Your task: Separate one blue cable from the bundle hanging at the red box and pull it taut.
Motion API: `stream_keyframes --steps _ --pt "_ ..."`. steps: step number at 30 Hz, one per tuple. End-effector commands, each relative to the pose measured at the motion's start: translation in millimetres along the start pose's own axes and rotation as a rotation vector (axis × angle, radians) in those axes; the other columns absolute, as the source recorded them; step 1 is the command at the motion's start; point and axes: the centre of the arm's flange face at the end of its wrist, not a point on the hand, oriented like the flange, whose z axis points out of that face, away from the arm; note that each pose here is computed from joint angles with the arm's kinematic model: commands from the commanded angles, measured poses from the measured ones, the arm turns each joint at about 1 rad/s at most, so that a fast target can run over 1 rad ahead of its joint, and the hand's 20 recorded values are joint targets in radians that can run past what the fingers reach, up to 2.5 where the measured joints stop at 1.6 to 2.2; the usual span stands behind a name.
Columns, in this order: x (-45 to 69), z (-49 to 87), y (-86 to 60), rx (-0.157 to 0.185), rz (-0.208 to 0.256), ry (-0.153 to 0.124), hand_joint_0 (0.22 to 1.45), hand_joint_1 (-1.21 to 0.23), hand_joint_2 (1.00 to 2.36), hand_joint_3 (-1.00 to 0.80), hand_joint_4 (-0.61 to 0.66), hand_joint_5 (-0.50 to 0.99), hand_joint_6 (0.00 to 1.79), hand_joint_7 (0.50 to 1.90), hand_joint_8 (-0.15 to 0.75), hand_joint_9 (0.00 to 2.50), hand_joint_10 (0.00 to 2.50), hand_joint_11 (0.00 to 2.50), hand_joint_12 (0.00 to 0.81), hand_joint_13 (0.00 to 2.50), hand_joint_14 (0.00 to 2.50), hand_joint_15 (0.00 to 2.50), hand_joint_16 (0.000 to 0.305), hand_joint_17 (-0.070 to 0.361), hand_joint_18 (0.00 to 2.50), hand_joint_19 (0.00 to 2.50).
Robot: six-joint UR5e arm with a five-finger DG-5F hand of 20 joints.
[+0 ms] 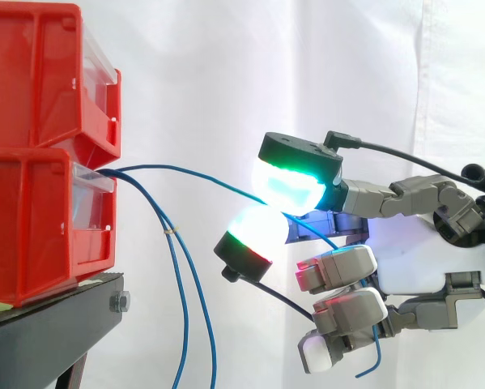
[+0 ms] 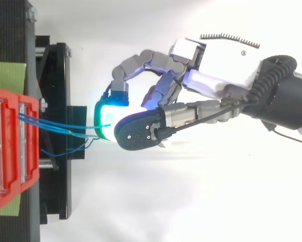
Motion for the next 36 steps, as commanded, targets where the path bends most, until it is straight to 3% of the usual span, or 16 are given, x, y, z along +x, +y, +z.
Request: stream_keyframes --steps 1,36 --pt "-1.0 -0.1 -0.9 0.002 -0.001 -0.001 0.75 -0.68 1.02 -0.27 -0.17 -0.24 0.94 1.15 0.224 1.35 0.00 1.67 0.286 1.33 0.03 1.26 0.045 0.101 0.74 0.67" --pt "0.3 0.0 -0.2 0.000 0.000 0.001 0.75 -0.68 1.02 -0.27 -0.18 -0.24 0.94 1.14 0.224 1.34 0.00 1.66 0.288 1.33 0.03 1.26 0.045 0.102 0.73 0.67"
